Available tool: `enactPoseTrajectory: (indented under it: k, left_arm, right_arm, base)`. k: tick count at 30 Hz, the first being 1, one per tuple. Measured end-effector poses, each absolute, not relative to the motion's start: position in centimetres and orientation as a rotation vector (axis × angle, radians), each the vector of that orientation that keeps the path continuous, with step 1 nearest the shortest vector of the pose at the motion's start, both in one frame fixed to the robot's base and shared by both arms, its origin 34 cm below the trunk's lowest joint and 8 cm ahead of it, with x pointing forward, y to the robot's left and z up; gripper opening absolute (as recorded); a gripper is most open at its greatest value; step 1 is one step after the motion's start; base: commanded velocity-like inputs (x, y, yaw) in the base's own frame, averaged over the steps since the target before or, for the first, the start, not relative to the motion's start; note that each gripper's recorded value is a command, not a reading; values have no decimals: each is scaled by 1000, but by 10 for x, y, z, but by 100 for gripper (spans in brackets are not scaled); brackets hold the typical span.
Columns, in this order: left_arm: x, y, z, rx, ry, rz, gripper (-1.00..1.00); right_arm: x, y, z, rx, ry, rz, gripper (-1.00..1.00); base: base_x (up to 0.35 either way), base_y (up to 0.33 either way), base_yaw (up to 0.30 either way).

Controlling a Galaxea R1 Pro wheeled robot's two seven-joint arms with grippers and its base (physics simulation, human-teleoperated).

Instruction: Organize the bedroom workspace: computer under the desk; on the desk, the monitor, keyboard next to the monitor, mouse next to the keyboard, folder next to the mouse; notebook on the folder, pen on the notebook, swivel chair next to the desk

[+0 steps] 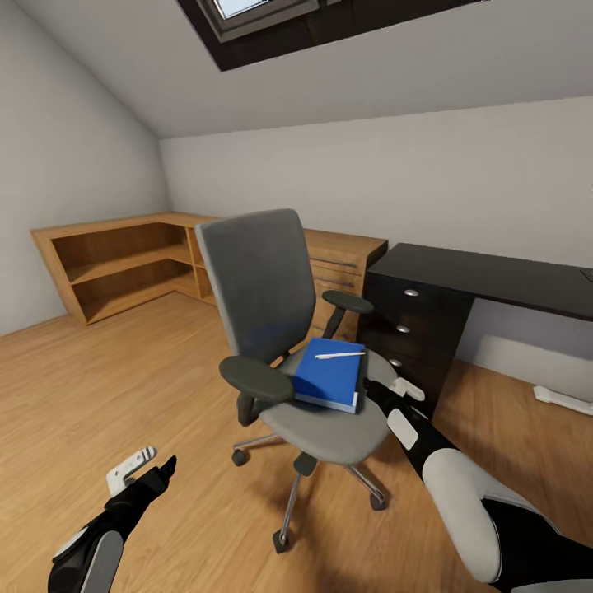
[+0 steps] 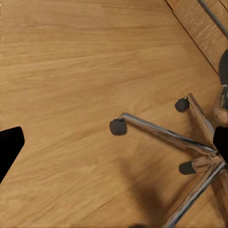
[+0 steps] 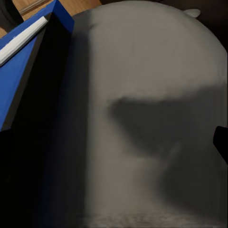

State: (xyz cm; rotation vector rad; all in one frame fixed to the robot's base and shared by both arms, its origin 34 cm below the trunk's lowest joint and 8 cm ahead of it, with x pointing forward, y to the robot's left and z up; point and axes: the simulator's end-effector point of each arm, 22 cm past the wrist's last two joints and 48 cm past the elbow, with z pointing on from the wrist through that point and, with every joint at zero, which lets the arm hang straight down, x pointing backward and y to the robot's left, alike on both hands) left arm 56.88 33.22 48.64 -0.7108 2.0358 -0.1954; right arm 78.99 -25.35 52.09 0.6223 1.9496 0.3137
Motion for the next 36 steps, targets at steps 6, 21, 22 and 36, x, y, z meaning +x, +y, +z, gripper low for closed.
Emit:
enactPoseTrajectory:
  k: [6, 21, 22, 36]
  left_arm:
    - [569, 332, 487, -711, 2035, -195, 100]
    - [569, 333, 487, -710, 2035, -195, 100]
    - [569, 333, 487, -710, 2035, -195, 100]
    - [569, 333, 487, -710, 2035, -195, 100]
  right_arm:
    - [785, -252, 512, 625, 1970, 312, 100]
    - [784, -251, 511, 628, 1974, 313, 100]
    - [784, -251, 511, 628, 1974, 311, 100]
    - [785, -251, 512, 630, 1972, 309, 100]
  base:
    - [-179, 0, 0]
    - [13, 0, 0]
    - [267, 0, 0]
    - [208, 0, 127]
